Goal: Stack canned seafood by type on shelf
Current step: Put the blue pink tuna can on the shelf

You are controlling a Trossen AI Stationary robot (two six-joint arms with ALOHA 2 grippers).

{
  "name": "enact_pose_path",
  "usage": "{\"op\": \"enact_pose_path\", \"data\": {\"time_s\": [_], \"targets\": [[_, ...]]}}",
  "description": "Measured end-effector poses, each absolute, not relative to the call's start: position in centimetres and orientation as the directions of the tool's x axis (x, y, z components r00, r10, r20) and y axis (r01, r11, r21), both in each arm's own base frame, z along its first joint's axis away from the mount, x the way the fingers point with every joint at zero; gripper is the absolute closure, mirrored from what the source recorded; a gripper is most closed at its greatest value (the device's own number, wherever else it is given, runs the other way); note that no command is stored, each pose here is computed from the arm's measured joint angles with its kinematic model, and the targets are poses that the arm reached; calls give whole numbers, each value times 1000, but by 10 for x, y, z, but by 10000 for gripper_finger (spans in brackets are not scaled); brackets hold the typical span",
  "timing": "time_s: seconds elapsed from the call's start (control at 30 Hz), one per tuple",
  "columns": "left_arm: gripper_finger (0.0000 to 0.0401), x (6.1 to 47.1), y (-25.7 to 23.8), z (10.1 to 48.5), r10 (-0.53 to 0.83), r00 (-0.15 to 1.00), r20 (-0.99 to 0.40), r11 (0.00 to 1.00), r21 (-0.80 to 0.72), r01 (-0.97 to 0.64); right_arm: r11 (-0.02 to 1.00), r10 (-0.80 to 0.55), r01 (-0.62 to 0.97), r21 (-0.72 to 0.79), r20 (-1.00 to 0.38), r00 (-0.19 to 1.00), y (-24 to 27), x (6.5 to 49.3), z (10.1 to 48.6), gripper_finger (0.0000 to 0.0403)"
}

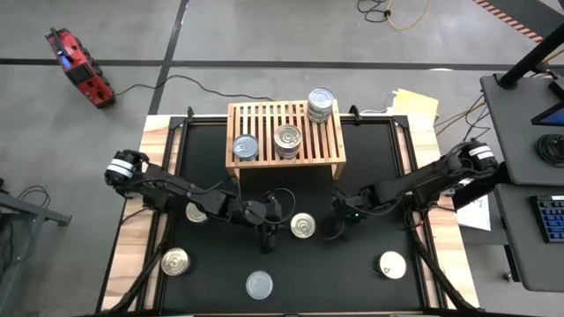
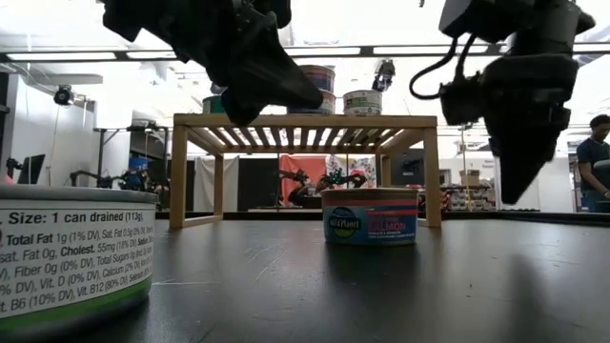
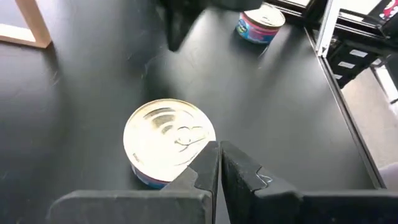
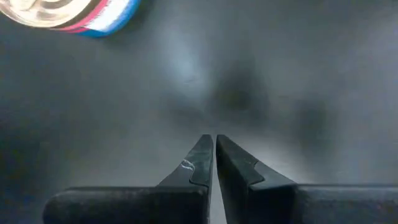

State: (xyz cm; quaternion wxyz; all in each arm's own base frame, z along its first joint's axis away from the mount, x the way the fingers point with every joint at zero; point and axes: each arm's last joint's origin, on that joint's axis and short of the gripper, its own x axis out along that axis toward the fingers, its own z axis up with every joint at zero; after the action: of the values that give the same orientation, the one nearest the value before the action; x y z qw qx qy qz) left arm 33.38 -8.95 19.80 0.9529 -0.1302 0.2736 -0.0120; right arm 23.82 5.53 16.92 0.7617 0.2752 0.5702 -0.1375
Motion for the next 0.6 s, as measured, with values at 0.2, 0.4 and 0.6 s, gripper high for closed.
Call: {"op": "enact_pose_path", "data": {"time_s": [0.2,0.4,0.6], "targets": [[401,335,-87,199,-89,856,-509,969,-244,-45,883,-166,469,20,-922,351,45,229,181,390],[401,335,-87,199,-91,859,-504,968,-248,-43,911,-314,374,-175,-882,352,40,228,182,390],[401,335,-89,200,-139,854,-500,961,-277,-6,951,-102,308,21,-919,380,42,220,195,390]]}}
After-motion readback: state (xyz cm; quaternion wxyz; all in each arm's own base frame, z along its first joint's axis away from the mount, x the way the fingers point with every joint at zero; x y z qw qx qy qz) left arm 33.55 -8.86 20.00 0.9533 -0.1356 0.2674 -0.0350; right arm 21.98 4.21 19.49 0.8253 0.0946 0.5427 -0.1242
